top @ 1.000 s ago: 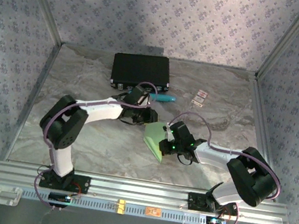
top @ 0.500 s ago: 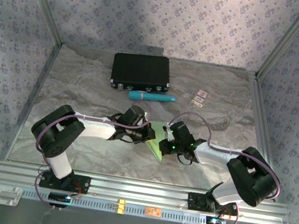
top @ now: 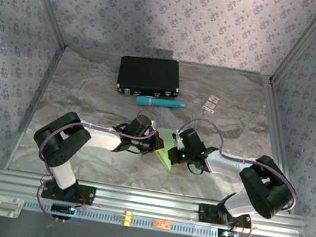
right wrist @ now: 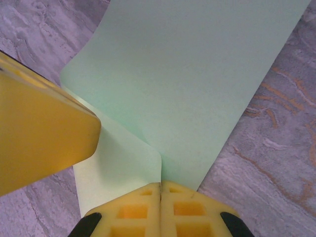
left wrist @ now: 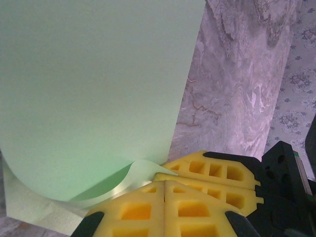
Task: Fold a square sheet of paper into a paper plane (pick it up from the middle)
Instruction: Third fold the triangle at the center of the table.
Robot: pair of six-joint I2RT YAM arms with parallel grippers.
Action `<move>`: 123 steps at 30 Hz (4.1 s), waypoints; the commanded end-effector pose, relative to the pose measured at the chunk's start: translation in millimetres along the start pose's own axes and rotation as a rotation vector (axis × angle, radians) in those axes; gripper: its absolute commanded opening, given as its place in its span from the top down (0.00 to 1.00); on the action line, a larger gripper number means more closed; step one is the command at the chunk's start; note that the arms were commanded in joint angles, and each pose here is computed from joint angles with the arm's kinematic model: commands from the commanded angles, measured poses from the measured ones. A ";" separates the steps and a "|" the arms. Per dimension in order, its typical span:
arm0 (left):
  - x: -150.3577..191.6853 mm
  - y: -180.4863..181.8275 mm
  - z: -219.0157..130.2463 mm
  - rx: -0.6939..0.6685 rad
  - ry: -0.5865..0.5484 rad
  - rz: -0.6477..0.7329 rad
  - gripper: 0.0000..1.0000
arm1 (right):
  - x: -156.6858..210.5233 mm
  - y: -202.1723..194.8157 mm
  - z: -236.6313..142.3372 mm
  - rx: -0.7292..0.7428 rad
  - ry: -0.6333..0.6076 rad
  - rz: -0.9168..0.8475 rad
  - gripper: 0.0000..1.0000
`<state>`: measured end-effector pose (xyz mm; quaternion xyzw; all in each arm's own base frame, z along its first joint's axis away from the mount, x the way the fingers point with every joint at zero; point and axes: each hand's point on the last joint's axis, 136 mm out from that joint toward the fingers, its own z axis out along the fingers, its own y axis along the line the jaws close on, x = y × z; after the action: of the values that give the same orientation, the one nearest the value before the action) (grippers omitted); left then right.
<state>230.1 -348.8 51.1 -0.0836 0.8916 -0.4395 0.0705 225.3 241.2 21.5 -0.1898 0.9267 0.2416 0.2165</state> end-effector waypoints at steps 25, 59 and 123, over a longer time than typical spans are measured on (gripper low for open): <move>13.9 32.1 11.0 -0.102 0.032 0.009 1.00 | 13.4 -11.8 2.8 0.046 0.049 0.035 0.99; 22.3 62.0 13.8 -0.214 0.050 0.027 1.00 | 0.9 61.6 -31.7 -0.251 0.150 0.139 0.90; 24.6 70.7 15.9 -0.237 0.060 0.024 1.00 | 84.1 16.4 -12.5 -0.114 0.311 0.238 0.91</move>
<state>212.4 -347.4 18.7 -0.0546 0.9147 -0.3965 0.0561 171.7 253.2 18.1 -0.1394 0.9330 0.3206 0.0852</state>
